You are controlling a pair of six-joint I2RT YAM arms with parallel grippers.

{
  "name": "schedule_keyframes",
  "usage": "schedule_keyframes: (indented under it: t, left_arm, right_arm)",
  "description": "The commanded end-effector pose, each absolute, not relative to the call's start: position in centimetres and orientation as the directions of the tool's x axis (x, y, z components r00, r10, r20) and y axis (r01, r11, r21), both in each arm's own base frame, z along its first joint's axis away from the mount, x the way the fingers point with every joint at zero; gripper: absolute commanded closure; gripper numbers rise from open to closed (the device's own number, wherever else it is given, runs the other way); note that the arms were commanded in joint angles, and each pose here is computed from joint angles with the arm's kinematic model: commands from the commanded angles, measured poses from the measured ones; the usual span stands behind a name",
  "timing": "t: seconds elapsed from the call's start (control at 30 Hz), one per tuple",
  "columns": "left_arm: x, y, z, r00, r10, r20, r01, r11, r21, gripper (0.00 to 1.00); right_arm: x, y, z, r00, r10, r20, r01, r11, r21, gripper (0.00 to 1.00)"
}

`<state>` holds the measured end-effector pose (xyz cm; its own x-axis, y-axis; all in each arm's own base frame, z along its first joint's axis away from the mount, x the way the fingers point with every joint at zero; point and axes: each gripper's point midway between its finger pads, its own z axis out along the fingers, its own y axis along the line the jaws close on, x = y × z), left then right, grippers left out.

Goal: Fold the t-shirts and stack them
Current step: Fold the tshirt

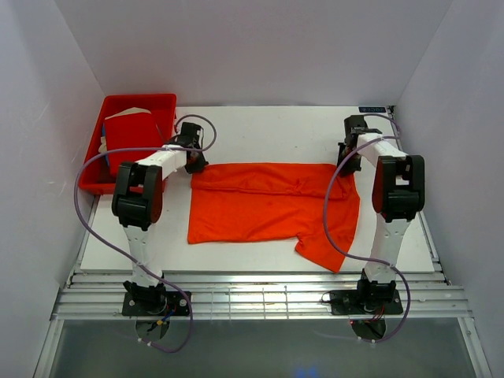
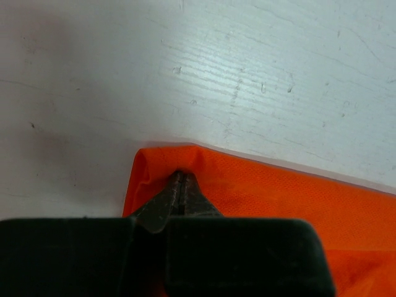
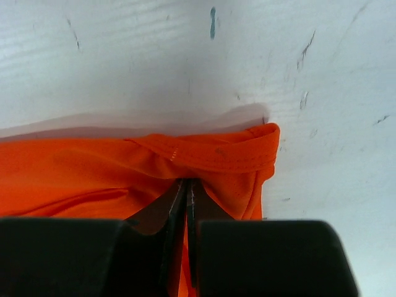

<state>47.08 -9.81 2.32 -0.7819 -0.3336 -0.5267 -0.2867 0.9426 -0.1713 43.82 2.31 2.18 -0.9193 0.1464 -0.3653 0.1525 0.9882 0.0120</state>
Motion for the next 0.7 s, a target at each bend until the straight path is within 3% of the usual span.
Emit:
schedule_keyframes:
  t: [0.0, 0.43, 0.6, 0.67]
  left_arm:
    - [45.9, -8.4, -0.5, -0.811, -0.338, -0.477, -0.343, 0.936, -0.081, 1.0]
    - [51.1, -7.4, -0.7, -0.793, -0.308, -0.525, -0.337, 0.941, -0.043, 1.0]
    - [53.7, -8.0, 1.8, -0.761, -0.309, -0.57, -0.315, 0.945, -0.093, 1.0]
    - [54.4, -8.5, 3.5, -0.739, -0.306, -0.6, -0.298, 0.947, -0.116, 1.0]
  right_arm:
    - [44.3, 1.0, 1.4, -0.927, 0.166, -0.337, 0.19, 0.981, -0.039, 0.92]
    - [48.9, 1.7, 0.0, -0.928, 0.167, -0.333, 0.176, 0.984, 0.003, 0.92]
    - [51.2, 2.4, 2.3, -0.906, 0.135, -0.4, 0.129, 0.991, 0.043, 0.92]
    - [52.3, 2.5, 4.9, -0.871, 0.131, -0.473, 0.117, 0.991, 0.059, 0.92]
